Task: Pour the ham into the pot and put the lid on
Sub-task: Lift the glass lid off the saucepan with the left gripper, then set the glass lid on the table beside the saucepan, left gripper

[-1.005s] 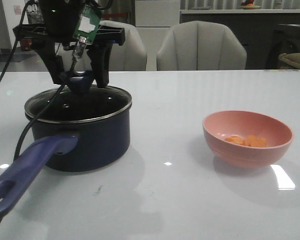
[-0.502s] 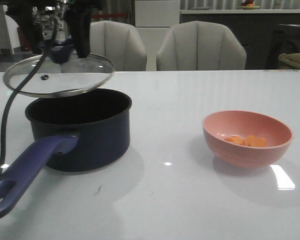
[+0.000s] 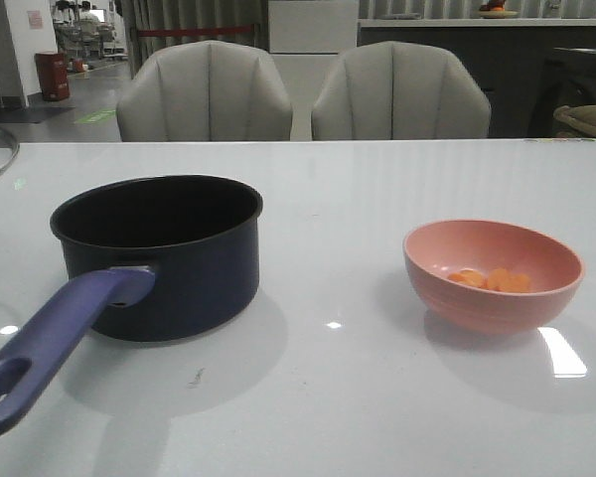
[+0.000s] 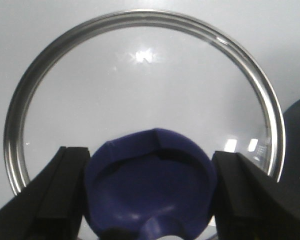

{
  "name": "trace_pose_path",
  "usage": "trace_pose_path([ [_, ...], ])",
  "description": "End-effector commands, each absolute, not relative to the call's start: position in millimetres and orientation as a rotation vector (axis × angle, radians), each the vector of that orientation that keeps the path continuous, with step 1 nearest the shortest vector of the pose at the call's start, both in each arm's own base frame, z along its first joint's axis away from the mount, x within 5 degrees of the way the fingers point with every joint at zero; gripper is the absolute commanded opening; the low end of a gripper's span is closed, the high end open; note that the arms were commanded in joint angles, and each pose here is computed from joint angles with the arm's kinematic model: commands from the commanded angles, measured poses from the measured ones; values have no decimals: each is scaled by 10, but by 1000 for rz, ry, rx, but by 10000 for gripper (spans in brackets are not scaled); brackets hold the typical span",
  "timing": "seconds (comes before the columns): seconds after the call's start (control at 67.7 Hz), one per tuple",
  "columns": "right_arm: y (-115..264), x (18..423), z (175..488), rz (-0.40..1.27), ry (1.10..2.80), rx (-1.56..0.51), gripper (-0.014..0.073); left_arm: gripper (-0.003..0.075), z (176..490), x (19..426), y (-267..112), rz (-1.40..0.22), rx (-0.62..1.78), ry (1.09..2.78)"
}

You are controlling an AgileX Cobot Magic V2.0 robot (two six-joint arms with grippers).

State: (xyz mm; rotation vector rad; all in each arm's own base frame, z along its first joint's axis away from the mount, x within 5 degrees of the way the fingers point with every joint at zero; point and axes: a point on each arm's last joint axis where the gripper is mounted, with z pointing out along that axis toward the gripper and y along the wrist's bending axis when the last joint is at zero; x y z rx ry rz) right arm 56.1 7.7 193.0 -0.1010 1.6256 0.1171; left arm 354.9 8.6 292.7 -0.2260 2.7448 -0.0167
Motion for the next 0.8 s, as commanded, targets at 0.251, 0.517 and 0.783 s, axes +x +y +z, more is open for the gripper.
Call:
trace_pose_path([
  [0.251, 74, 545, 2035, 107, 1517, -105, 150, 244, 2449, 3540, 176, -43, -248, 2751],
  [0.517, 74, 545, 2035, 107, 1517, -105, 150, 251, 2234, 3598, 178, -39, -236, 2821],
  [0.783, 74, 545, 2035, 107, 1517, -105, 150, 428, 2202, 3597, 171, -38, -228, 2840],
])
